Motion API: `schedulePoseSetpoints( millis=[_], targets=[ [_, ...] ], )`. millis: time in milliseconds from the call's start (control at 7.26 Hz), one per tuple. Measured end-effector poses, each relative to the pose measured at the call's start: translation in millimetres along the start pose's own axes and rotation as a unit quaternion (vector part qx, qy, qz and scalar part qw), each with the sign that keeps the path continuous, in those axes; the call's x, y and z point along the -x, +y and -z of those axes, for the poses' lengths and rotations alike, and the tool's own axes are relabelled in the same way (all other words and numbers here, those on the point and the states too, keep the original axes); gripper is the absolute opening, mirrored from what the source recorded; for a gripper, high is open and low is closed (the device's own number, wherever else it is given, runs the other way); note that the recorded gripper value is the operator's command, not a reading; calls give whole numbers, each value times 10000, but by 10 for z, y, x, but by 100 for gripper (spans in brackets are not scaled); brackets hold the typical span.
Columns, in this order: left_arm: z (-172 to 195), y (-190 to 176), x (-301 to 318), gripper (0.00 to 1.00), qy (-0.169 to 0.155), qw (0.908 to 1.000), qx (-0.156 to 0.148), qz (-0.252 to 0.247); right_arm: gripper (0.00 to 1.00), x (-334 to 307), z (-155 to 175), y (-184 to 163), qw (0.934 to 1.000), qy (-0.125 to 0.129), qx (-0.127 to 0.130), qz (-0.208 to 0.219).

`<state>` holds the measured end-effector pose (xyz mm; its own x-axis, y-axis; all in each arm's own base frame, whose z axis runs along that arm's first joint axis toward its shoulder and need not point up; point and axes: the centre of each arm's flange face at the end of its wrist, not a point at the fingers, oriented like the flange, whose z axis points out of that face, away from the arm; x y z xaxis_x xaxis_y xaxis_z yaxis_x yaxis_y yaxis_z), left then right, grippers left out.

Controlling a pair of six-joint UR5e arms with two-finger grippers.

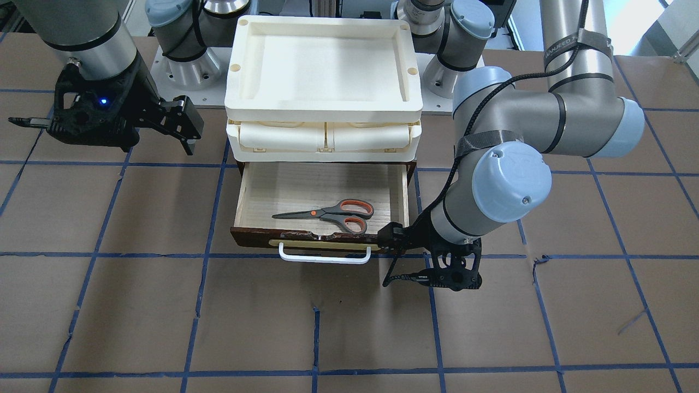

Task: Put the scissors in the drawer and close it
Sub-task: 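Move the left gripper over to the drawer front near its handle, then push the drawer front away from the robot with the left gripper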

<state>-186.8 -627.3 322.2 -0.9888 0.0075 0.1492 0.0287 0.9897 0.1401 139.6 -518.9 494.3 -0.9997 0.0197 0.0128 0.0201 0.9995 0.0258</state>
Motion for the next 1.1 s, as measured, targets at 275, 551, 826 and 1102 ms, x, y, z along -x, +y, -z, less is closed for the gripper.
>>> schedulePoseSetpoints(
  millis=[275,551,826,1102],
  targets=[
    [-43,89,9,100,-10,10000,67,38,100,0,1,-3,10000,-4,-13,6],
    [55,185,-2,100,-17,10000,66,61,100,0,-1,-5,10000,-2,-14,6],
    [78,258,-4,100,-23,9998,196,91,100,-1,1,-4,10000,0,-17,7],
    [46,333,4,100,-27,9995,310,112,100,-1,3,-2,10000,1,-19,8]
  ],
)
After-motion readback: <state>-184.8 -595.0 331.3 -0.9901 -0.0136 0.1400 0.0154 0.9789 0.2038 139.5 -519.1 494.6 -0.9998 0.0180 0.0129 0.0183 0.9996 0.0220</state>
